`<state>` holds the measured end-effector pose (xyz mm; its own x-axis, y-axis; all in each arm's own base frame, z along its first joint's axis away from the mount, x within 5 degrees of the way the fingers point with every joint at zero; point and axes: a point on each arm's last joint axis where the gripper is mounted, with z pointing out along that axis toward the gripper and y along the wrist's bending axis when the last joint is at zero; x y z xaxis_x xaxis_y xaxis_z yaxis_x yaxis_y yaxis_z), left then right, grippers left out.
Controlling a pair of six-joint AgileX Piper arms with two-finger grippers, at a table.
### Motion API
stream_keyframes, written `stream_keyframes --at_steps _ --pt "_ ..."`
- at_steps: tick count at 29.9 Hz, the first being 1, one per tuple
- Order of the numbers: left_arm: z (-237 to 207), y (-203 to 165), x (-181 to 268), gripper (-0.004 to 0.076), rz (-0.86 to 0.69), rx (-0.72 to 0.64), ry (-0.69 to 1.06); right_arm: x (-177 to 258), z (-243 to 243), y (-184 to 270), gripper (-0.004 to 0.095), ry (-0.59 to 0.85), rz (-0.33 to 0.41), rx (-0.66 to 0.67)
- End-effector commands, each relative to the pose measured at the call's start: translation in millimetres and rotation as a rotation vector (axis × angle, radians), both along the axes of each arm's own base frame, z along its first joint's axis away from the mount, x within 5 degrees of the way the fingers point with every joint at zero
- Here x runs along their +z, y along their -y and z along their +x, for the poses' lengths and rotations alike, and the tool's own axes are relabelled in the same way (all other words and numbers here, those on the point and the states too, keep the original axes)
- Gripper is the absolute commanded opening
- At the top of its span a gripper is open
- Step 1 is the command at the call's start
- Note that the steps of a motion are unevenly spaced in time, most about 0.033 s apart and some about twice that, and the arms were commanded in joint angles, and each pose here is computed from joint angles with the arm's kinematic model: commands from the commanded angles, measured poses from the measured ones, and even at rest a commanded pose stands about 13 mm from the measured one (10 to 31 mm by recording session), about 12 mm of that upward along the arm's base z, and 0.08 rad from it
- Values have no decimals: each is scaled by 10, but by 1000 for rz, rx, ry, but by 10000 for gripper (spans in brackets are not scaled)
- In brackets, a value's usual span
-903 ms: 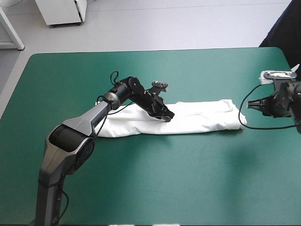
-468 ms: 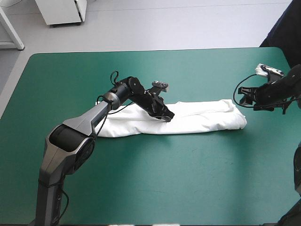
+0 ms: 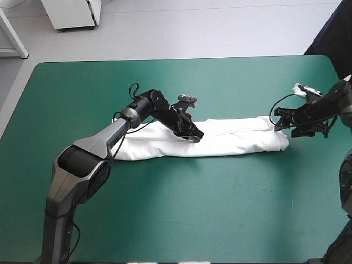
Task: Fold the cloth
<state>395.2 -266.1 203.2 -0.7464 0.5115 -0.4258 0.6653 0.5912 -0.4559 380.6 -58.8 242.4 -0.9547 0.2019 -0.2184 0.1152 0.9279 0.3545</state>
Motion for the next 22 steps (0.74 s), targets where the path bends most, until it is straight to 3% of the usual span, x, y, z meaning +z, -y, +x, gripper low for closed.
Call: stream_keyframes --at_steps 1,12,15,20,22 --pt "-87 57 237 -22 -28 -31 27 172 1 -49 571 51 26 8" --pt "-85 52 233 -22 -21 -34 31 -280 53 -423 551 -64 78 123" --pt "-85 52 233 -22 -21 -34 31 -326 71 -513 409 -71 79 149" --pt "-80 45 233 -22 -21 -32 31 -341 84 -536 -14 -62 77 160" --pt "-80 45 233 -22 -21 -32 31 -336 88 -535 -16 -60 77 160"
